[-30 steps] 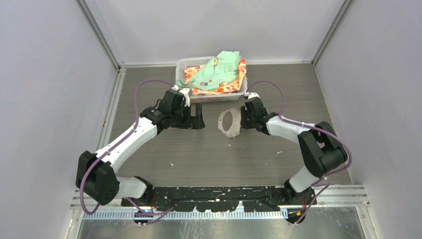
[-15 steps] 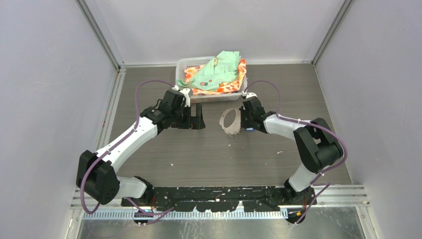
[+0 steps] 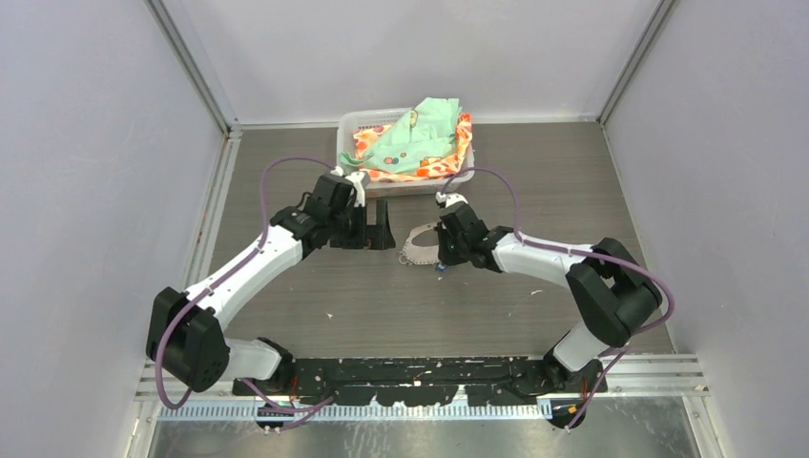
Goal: Remove the keys from the keyring
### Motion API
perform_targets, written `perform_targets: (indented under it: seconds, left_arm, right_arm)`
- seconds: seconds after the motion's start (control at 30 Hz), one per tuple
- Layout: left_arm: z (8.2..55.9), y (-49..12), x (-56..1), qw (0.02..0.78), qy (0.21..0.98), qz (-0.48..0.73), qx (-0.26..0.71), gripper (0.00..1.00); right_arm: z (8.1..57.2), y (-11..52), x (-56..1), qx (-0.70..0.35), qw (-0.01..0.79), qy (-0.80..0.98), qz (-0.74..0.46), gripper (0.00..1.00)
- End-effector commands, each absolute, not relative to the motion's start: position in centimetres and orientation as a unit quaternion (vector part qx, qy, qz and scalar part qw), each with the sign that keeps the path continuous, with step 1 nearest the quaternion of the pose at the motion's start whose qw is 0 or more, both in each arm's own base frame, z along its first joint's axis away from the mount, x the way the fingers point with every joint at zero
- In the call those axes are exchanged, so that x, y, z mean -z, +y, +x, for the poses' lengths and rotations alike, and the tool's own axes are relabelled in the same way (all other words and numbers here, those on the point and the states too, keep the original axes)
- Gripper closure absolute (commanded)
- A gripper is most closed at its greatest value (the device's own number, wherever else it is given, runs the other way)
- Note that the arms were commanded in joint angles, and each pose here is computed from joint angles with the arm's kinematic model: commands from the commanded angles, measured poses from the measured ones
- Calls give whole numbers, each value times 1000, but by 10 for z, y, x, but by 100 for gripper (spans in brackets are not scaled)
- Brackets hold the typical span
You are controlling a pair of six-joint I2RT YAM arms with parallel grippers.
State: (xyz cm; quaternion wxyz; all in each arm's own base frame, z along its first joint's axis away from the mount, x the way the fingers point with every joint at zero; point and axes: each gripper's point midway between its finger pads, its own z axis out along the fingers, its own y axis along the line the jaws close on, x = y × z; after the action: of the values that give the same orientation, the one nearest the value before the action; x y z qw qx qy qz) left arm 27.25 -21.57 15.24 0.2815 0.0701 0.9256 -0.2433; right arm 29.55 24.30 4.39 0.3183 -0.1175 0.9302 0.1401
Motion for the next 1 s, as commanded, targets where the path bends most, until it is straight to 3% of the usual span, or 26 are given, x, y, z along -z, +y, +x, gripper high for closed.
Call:
perform_targets:
  seconds: [0.0,0.17,0.47,0.77,0.97]
  left_arm:
    - [271,-223,-155,282,918,63,273,0]
    - [270,-229,-150,275,915,53,291,0]
    - [285,-234,-160,290,890,-57,347,0]
    - [295,-259,-188,174,759,-316,542,4]
    - [287,-254,-192,105,689,-434,571,0]
  right_arm:
    - [295,243,-56,-169,332,924,-87,91]
    - [294,246,-78,-189,348,915,-78,99]
    - [289,246,-153,-232,416,875,-92,99]
    - [293,253,-199,-266,467,838,-95,99]
    - [302,255,-215,-241,501,827,-80,99]
